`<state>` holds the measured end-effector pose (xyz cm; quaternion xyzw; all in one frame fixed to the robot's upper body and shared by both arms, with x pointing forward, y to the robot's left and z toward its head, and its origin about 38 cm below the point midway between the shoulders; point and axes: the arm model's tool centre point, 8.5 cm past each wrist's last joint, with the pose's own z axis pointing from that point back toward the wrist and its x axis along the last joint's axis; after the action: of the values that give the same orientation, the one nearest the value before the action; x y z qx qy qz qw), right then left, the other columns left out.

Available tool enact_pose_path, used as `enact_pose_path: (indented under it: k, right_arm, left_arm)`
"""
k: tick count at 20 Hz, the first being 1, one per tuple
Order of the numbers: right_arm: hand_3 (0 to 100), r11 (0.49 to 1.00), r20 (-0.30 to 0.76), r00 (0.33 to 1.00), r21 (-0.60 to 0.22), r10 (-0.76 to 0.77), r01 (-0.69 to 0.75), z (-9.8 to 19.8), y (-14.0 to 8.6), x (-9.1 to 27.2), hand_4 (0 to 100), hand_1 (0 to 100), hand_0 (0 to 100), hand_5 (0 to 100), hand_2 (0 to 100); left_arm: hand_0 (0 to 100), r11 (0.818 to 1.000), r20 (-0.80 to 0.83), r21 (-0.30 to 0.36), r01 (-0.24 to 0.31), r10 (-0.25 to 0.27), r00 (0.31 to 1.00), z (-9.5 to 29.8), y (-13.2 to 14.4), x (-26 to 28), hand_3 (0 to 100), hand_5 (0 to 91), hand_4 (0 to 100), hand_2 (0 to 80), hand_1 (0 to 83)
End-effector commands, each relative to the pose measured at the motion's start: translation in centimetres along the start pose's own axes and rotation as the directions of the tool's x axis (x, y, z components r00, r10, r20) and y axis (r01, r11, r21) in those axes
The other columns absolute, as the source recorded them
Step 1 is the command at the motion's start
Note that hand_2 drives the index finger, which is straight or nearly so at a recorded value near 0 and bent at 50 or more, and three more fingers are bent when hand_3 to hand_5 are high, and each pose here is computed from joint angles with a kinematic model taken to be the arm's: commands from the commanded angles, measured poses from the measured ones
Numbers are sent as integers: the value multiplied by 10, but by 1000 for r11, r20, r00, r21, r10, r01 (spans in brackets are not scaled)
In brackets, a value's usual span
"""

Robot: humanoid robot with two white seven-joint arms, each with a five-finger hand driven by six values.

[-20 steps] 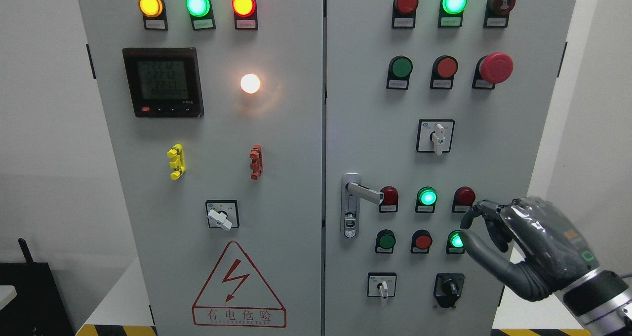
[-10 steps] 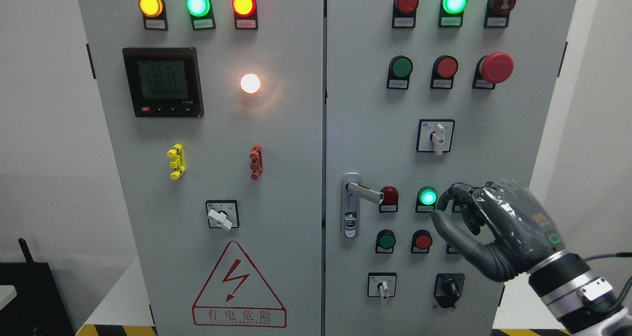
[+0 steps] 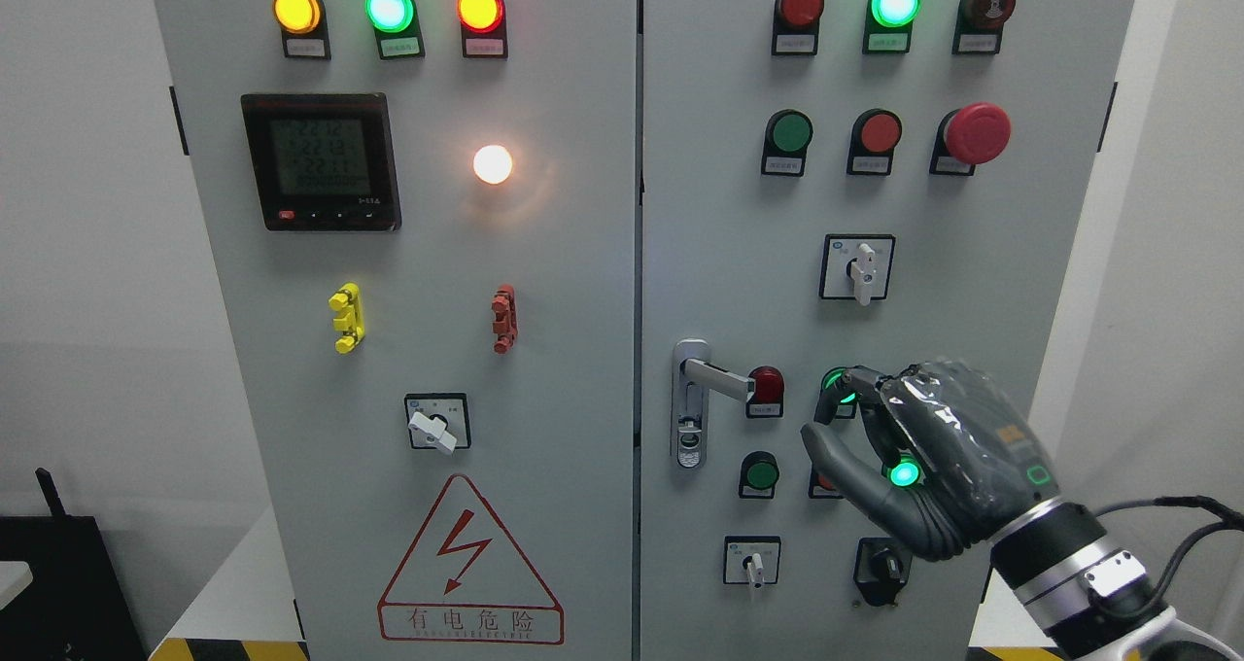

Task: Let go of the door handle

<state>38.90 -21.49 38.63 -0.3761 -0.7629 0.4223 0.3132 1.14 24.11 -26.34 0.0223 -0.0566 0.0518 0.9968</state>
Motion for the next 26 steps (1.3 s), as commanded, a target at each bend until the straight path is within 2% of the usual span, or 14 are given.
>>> enact_pose_path:
  k: [1, 11, 15, 26]
  right_arm:
    - [1000, 1000, 41, 999, -4, -10, 11, -9, 4, 17, 1000, 4, 447, 1000, 491]
    - [1000, 1000, 21, 1000, -23, 3, -2, -15, -6, 17, 1000, 11, 446, 1000, 477]
    - [1000, 1000, 24, 1000, -13, -5, 5, -20, -8, 19, 1000, 13, 448, 1000, 444]
    - [1000, 1000, 11, 1000, -4, -7, 7, -32, -11, 22, 1000, 37, 452, 1000, 437]
  left_arm:
    - [120, 1000, 0, -2, -2, 2, 1000, 1, 0, -9, 0, 0, 0, 0, 389]
    - [120, 1000, 0, -2, -2, 2, 1000, 1, 0, -9, 0, 0, 0, 0, 389]
    - [120, 1000, 0, -2, 0, 0, 1000, 1, 0, -9, 0, 0, 0, 0, 389]
    - [120, 1000, 0, -2, -2, 2, 1000, 1, 0, -9, 0, 0, 0, 0, 389]
